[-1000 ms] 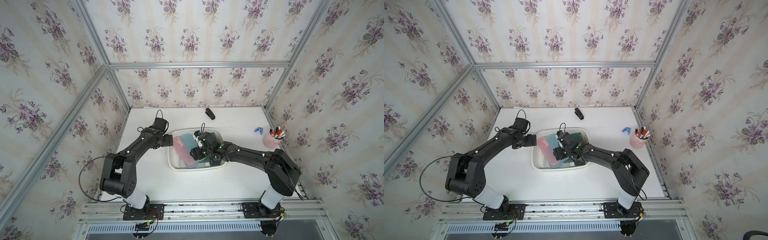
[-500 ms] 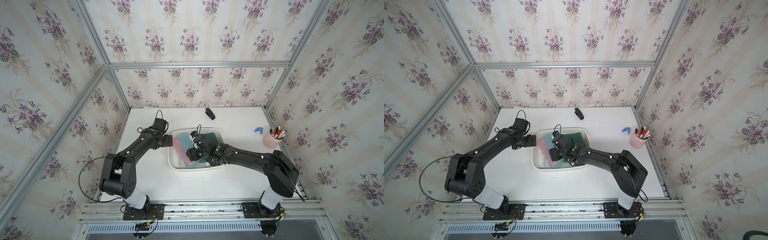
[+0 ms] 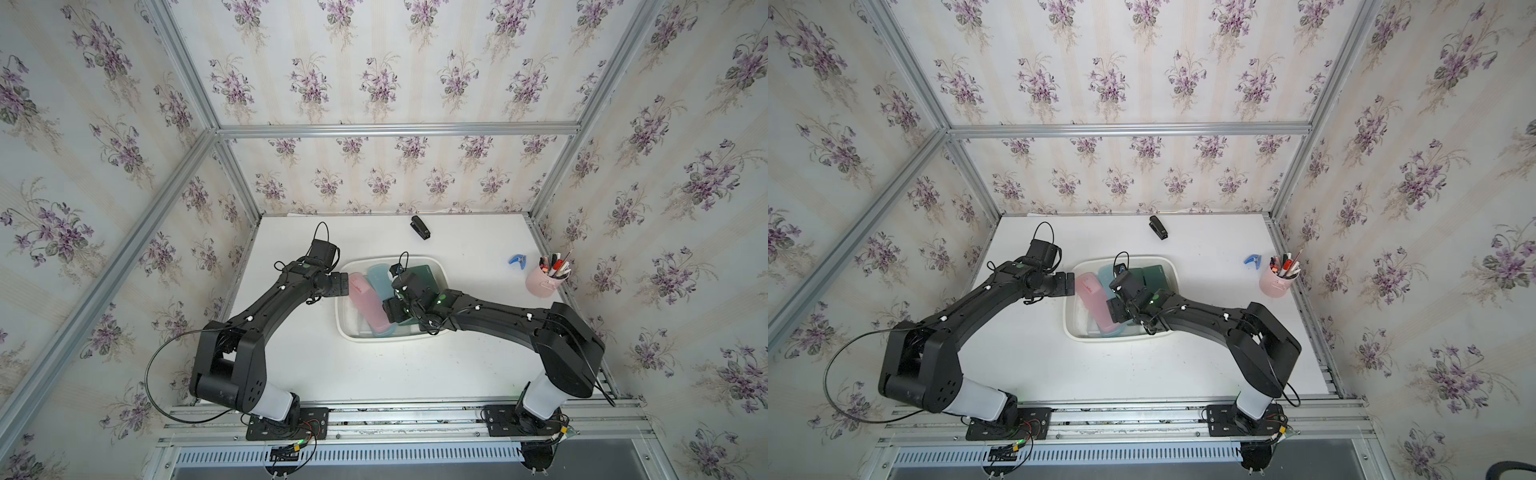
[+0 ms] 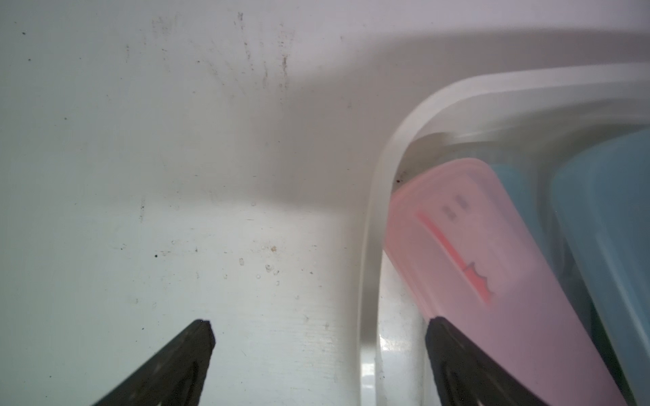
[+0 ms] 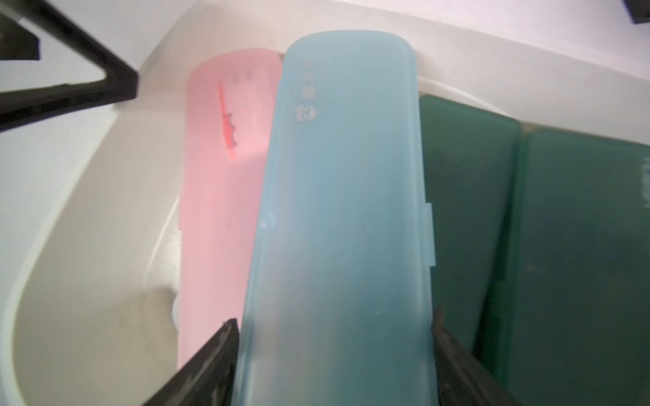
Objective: Put the pencil case into the storage box
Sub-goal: Place the pencil case at the storage box.
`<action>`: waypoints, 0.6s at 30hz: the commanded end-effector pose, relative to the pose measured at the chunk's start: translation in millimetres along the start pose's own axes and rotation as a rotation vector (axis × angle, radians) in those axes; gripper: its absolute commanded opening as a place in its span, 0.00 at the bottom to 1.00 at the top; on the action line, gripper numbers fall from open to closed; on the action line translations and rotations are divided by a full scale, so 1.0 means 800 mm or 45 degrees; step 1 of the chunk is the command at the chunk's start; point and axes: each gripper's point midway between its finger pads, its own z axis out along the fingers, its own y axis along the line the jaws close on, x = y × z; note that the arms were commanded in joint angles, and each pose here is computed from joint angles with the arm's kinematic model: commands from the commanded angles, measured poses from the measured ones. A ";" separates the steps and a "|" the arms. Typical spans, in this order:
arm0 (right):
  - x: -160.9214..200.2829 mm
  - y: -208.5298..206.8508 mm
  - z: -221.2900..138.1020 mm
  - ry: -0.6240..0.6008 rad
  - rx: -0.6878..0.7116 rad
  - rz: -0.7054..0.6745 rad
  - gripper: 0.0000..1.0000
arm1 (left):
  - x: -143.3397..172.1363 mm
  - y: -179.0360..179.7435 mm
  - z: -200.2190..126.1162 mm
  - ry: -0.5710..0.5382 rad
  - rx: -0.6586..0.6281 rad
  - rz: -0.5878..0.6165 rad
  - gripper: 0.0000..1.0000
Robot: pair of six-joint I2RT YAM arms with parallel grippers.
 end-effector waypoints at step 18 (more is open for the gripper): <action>0.031 -0.115 -0.019 -0.022 0.175 0.109 0.72 | 0.076 -0.021 -0.008 0.167 -0.128 0.271 0.99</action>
